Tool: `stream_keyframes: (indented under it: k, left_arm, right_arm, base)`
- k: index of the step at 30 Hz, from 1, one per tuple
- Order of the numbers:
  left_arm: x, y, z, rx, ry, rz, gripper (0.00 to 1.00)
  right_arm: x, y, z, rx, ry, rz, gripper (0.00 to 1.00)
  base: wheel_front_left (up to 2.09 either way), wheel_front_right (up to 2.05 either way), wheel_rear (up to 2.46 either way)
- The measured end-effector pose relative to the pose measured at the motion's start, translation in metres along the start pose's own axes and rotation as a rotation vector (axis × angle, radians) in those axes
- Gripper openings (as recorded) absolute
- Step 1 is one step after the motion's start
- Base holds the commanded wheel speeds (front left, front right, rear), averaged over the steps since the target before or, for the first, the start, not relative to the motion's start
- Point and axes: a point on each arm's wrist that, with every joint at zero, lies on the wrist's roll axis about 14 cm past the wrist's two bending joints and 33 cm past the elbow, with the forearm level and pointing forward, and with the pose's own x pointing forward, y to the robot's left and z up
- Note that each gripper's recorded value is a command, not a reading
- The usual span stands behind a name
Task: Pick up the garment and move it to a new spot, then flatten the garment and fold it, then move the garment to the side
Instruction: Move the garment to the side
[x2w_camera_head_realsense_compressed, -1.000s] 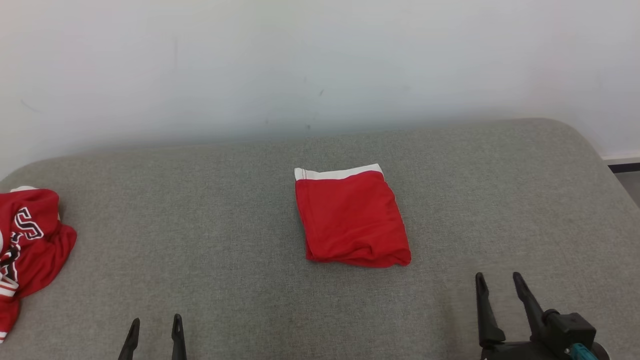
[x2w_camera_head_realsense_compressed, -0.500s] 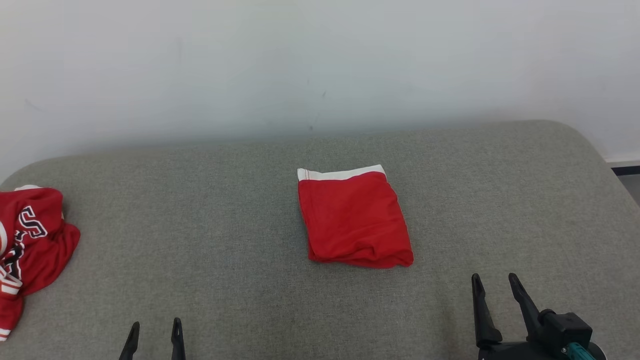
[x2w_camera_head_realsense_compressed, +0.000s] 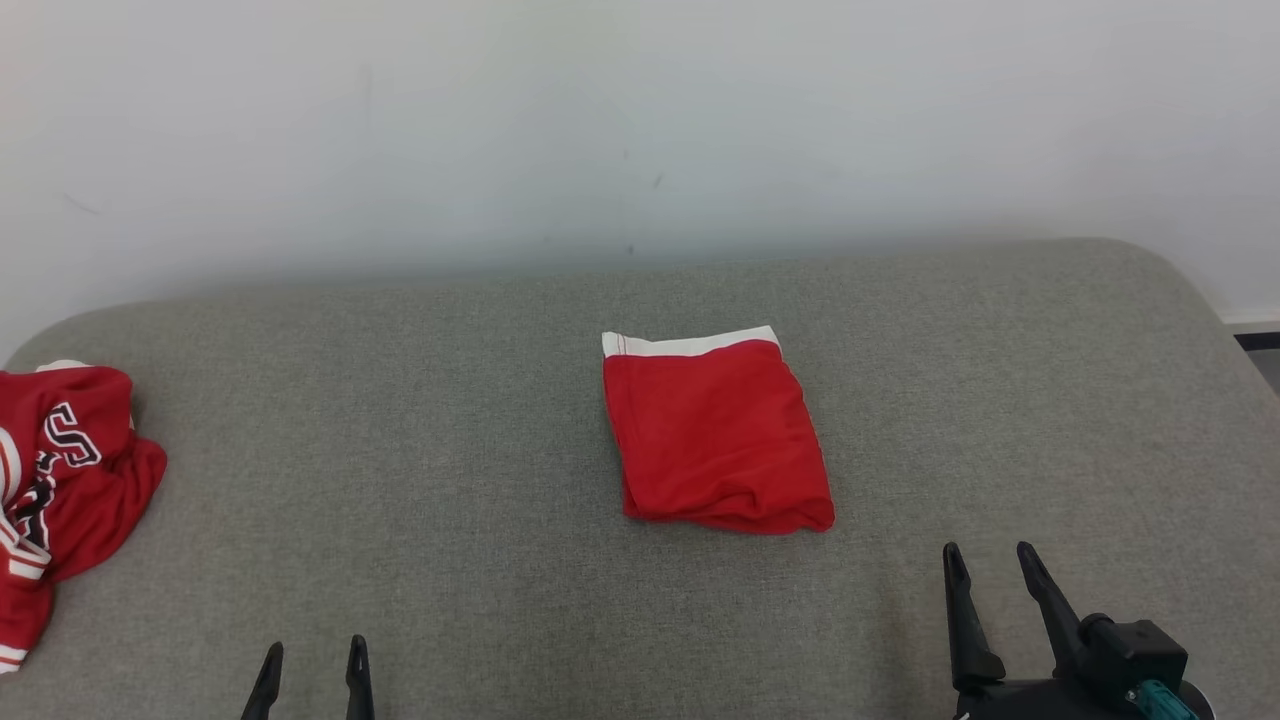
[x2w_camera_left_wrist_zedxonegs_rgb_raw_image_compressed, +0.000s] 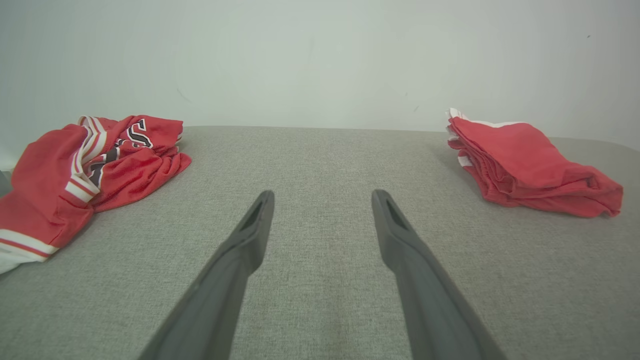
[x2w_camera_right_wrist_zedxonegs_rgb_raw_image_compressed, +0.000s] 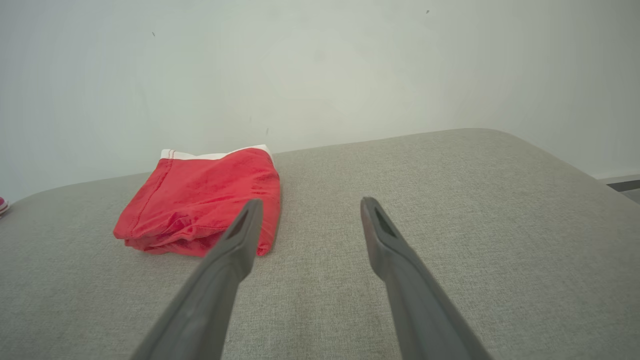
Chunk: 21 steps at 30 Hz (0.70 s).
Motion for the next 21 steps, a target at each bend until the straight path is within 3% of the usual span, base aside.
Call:
stream_keyframes:
  k: [7, 12, 18, 21]
  left_arm:
    - [-0.001, 0.001, 0.0, 0.001, 0.001, 0.003, 1.0]
    - [0.002, -0.001, -0.001, -0.001, 0.002, -0.003, 1.0]
    - [0.005, 0.0, 0.002, -0.003, -0.005, 0.002, 1.0]
    - [0.004, 0.004, 0.002, -0.006, -0.006, 0.016, 1.0]
  right_arm:
    - [0.015, 0.011, -0.005, -0.041, 0.107, 0.064, 1.0]
    - [0.047, 0.013, 0.015, -0.1, 0.191, 0.115, 1.0]
    - [0.091, 0.013, 0.028, -0.118, 0.394, 0.115, 1.0]
    - [0.11, 0.018, 0.029, -0.179, 0.469, 0.127, 1.0]
  base:
    - [0.0, 0.0, 0.0]
    - [0.0, 0.0, 0.0]
    - [0.0, 0.0, 0.0]
    - [0.0, 0.0, 0.0]
